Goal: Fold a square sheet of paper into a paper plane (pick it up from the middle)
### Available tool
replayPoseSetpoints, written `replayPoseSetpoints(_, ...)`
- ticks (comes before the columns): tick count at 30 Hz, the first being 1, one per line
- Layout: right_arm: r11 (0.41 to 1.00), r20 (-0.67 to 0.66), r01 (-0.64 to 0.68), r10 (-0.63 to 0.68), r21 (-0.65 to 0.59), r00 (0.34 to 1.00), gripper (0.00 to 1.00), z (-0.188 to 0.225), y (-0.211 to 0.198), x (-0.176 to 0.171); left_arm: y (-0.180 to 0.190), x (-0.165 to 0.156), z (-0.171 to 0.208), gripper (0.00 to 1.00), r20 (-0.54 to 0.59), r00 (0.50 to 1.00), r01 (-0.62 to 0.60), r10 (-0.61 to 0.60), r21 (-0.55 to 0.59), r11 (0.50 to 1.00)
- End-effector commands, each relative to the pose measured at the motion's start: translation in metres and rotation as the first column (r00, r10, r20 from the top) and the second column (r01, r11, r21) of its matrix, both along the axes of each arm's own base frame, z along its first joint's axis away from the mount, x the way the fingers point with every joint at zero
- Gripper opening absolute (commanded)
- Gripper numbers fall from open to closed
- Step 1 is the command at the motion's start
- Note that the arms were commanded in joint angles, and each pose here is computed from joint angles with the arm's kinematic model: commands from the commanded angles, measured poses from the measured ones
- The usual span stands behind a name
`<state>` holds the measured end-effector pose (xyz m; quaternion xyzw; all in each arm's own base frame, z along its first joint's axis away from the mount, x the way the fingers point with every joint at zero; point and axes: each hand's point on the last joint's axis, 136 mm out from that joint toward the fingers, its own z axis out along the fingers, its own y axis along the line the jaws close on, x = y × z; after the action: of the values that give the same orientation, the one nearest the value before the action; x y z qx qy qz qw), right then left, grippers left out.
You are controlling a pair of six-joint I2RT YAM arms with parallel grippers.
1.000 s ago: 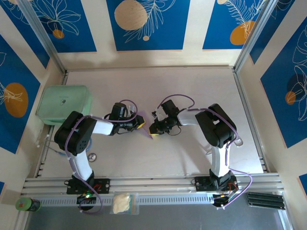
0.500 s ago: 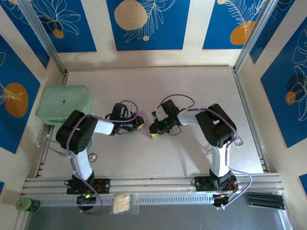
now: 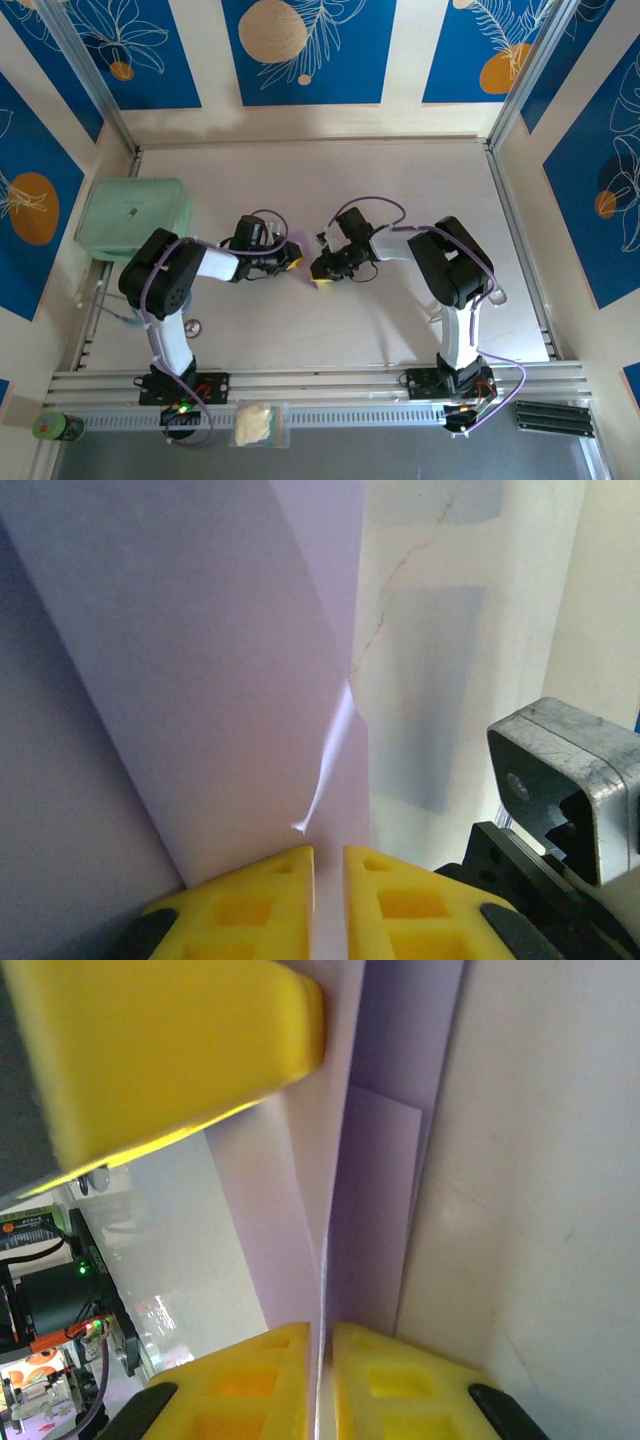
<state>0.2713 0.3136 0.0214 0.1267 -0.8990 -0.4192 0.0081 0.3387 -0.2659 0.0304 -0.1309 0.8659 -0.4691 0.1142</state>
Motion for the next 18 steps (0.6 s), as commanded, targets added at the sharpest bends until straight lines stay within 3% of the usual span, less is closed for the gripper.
replayPoseSetpoints(1,1.0,-0.028,0.003,-0.003,-0.01,1.0,0.15,0.012,-0.005,-0.007,-0.001,0.0,-0.003,0.17,-0.004,1.0,0.009,-0.009,-0.004,1.0)
replayPoseSetpoints(18,0.999,-0.075,-0.005,0.002,-0.039,0.997,0.13,-0.003,-0.009,-0.017,0.0,-0.001,-0.005,0.18,-0.009,1.0,0.004,-0.004,-0.005,1.0)
